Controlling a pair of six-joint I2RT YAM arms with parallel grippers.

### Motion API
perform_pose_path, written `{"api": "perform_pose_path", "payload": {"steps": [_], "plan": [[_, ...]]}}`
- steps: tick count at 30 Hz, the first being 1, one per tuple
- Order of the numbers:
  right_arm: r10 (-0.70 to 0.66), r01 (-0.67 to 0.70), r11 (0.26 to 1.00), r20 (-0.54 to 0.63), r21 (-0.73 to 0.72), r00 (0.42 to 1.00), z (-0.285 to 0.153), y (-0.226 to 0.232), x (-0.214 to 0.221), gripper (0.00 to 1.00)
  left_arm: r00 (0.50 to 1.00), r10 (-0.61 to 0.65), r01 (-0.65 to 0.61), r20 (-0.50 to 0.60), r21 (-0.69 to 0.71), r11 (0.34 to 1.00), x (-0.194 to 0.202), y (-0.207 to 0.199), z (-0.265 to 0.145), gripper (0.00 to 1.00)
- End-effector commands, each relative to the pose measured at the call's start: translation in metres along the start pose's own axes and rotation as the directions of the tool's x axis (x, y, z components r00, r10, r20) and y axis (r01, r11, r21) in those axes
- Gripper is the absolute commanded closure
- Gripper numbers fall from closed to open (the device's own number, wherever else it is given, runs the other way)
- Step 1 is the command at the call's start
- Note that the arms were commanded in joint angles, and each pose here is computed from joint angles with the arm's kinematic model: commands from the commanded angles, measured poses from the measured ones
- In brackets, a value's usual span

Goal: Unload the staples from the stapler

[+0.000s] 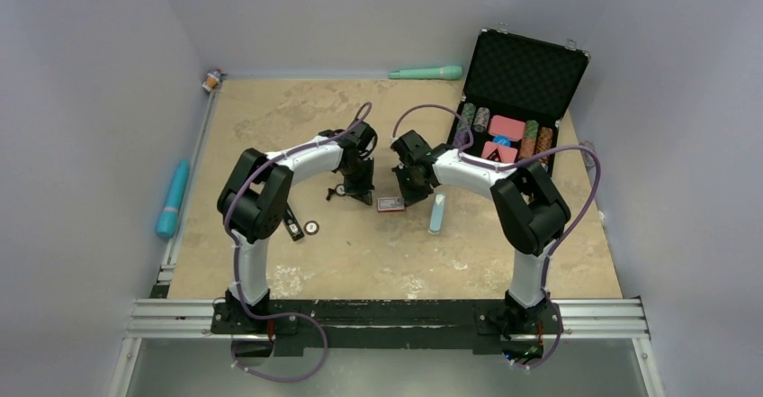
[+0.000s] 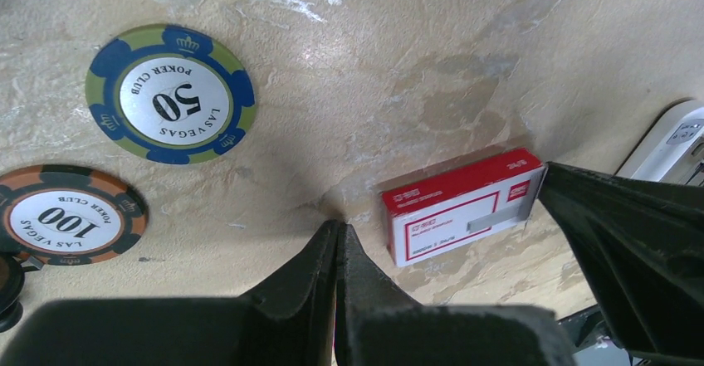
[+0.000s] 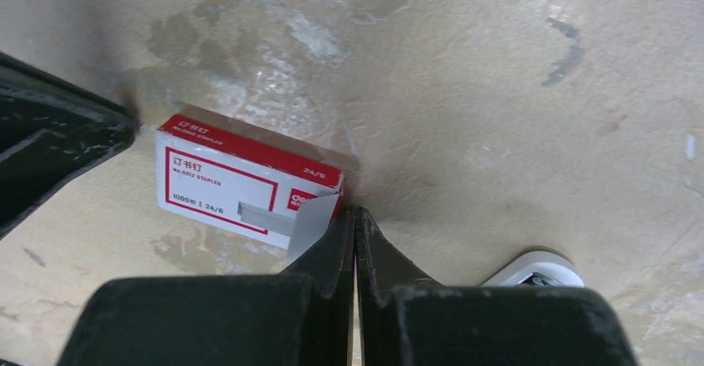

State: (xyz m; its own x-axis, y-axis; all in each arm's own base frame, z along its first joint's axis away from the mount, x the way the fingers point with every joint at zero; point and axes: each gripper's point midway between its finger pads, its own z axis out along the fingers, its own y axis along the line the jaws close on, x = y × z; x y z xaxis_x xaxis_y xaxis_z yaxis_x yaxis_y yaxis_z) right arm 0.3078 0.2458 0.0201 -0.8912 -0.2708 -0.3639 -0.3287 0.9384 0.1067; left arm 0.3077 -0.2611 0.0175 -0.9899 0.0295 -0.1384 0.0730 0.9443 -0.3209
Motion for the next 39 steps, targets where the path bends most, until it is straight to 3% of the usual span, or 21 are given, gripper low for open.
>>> {"api": "perform_pose_path", "payload": {"steps": [1,16,27,39], "plan": [[-0.019,0.023,0.993,0.032,-0.113,0.999,-0.009,0.020,-0.009,1.00,1.000,0.017,-0.017,-0.007,0.005,1.000,0.001,-0.001,0.001,0.94],[-0.038,0.043,0.980,0.029,-0.195,0.999,-0.007,0.036,-0.013,1.00,1.000,-0.002,0.002,-0.008,-0.020,1.000,0.021,0.014,0.000,0.95],[-0.060,0.066,0.951,0.031,-0.303,0.998,-0.011,0.062,-0.018,1.00,0.999,-0.038,0.038,0.000,-0.161,0.986,0.034,0.043,-0.009,0.96],[-0.069,0.075,0.940,0.031,-0.333,0.997,-0.009,0.080,-0.024,1.00,0.999,-0.049,0.047,-0.003,-0.200,0.979,0.042,0.053,-0.015,0.96]]}}
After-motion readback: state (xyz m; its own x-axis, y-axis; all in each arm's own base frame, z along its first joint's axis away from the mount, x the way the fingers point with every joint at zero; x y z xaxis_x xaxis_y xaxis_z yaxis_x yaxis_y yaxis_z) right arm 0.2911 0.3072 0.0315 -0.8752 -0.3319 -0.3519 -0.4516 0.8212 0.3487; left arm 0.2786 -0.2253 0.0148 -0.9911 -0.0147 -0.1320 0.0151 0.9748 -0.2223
